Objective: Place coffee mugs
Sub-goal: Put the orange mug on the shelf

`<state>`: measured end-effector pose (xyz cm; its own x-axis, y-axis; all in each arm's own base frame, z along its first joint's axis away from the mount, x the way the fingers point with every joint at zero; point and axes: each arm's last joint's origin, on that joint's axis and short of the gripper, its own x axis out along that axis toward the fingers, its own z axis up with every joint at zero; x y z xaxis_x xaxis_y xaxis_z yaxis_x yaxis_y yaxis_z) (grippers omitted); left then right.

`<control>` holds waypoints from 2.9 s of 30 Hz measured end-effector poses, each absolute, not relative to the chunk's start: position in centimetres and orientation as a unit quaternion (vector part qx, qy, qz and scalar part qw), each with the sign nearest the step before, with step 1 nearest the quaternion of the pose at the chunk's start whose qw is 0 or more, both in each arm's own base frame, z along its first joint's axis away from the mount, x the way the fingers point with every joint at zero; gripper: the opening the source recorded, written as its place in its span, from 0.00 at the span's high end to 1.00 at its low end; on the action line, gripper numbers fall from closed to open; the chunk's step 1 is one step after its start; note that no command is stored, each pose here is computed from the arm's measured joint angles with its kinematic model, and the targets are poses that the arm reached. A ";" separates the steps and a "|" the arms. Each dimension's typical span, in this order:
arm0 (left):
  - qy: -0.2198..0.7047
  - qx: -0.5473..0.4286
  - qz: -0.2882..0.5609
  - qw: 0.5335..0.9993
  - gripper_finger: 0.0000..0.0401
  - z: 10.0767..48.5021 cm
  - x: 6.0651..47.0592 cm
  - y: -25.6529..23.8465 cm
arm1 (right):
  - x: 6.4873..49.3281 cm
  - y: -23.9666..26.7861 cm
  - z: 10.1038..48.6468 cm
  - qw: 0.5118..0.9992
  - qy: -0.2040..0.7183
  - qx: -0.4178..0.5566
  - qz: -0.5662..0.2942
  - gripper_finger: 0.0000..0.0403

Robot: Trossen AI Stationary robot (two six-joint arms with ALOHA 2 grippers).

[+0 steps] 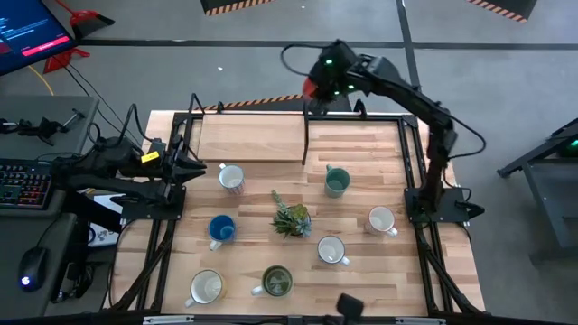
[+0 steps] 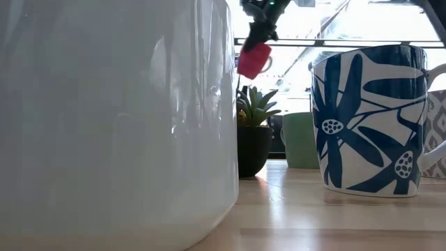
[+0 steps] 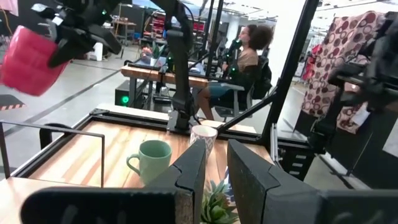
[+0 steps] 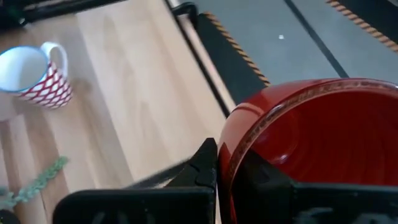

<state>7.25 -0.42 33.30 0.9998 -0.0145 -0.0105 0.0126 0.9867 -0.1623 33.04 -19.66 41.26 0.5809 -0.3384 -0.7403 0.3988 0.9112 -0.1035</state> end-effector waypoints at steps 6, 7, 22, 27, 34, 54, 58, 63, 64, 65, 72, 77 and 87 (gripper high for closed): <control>0.007 -0.081 -0.007 0.997 0.86 33.3 7.2 -0.4 | 37.2 -18.8 39.8 0.890 0.428 -0.003 -0.158 1.00; 0.008 -0.081 -0.007 0.997 0.86 33.3 7.2 -0.4 | 37.7 -18.5 39.2 0.890 0.431 -0.008 -0.146 1.00; 0.016 -0.081 -0.006 0.997 0.86 33.1 7.3 -0.4 | 42.8 -15.2 32.0 0.861 0.507 -0.026 -0.018 1.00; 0.016 -0.081 -0.006 0.997 0.86 33.1 7.3 -0.4 | 43.8 -14.8 30.2 0.853 0.521 -0.022 0.001 1.00; 0.016 -0.081 -0.006 0.997 0.86 33.1 7.3 -0.4 | 44.3 -14.2 29.3 0.844 0.535 -0.022 0.015 1.00; 0.017 -0.081 -0.006 0.997 0.86 33.1 7.3 -0.4 | 44.4 -14.0 29.1 0.842 0.540 -0.002 -0.004 1.00; 0.017 -0.081 -0.006 0.997 0.86 33.1 7.3 -0.4 | 44.5 -14.2 28.6 0.839 0.545 0.013 -0.011 1.00; 0.017 -0.081 -0.006 0.997 0.86 33.1 7.3 -0.4 | 44.6 -14.2 28.3 0.837 0.547 0.009 -0.002 1.00; 0.017 -0.081 -0.006 0.997 0.86 33.1 7.3 -0.4 | 44.6 -14.2 28.2 0.835 0.551 0.009 0.000 1.00; 0.017 -0.081 -0.006 0.997 0.86 33.1 7.3 -0.4 | 44.6 -14.2 27.9 0.831 0.556 0.011 0.002 1.00; 0.018 -0.081 -0.006 0.997 0.86 33.0 7.3 -0.4 | 45.0 -14.3 26.7 0.823 0.568 0.018 0.003 1.00; 0.017 -0.081 -0.006 0.997 0.86 33.1 7.3 -0.4 | 45.1 -14.3 26.5 0.822 0.569 0.016 0.001 1.00; 0.017 -0.081 -0.006 0.997 0.86 33.0 7.3 -0.4 | 45.2 -14.3 25.8 0.814 0.581 0.021 0.002 1.00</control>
<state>7.27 -0.42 33.04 0.9993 -0.0146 -0.0338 0.0089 0.9868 -0.1614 45.24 -14.31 25.76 0.3259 0.0287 -0.9450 0.0212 0.9991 0.0377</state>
